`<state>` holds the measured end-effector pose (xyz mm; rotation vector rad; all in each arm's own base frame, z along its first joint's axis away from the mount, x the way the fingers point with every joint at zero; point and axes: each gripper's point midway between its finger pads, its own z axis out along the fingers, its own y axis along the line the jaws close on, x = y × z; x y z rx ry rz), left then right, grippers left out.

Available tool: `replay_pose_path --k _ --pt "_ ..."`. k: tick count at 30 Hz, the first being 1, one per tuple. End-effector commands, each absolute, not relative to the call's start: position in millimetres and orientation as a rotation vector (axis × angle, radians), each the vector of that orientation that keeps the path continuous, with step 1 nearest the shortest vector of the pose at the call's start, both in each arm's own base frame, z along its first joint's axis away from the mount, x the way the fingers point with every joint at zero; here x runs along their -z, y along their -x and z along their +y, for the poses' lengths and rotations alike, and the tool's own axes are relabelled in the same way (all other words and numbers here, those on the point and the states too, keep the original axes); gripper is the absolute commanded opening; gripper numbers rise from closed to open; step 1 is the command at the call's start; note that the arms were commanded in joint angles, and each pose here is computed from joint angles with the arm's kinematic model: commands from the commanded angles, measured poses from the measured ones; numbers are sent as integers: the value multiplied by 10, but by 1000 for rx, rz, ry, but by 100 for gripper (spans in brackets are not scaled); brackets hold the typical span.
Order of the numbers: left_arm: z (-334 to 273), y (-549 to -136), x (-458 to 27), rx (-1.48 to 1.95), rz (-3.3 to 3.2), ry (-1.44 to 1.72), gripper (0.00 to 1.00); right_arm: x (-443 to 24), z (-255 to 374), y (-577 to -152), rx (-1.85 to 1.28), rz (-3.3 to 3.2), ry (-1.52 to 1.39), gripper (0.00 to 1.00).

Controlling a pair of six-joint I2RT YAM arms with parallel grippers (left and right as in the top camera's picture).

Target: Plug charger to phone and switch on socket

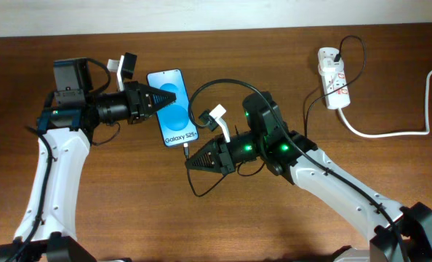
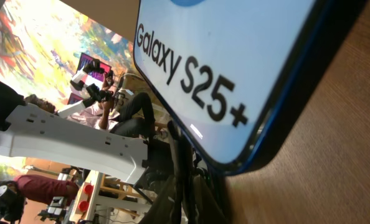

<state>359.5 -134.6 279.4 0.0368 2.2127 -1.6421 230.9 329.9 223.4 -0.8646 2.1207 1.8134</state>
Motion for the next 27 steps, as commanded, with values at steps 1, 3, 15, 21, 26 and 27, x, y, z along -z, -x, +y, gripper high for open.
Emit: replay_pose_path --k 1,3,15,21,26,27 --pt "-1383 -3549 -2977 1682 2172 -87 0 -2236 3322 -2306 -1818 2116 873 4" --pt "-1382 -3553 -2973 1677 2173 -85 0 -2243 3324 -2310 -1817 2110 876 4" --pt "-1470 -3543 -2938 1660 2195 -100 0 -2240 3399 -2284 -1810 2128 860 4" --pt "-1459 -3548 -2938 1658 2194 -97 0 -2198 3379 -2243 -1827 2168 849 4" --pt "-1460 -3547 -2939 1658 2194 -98 0 -2211 3376 -2221 -1843 2163 859 4" --pt "-1460 -3547 -2939 1658 2194 -98 0 -2211 3376 -2220 -1844 2163 860 4"
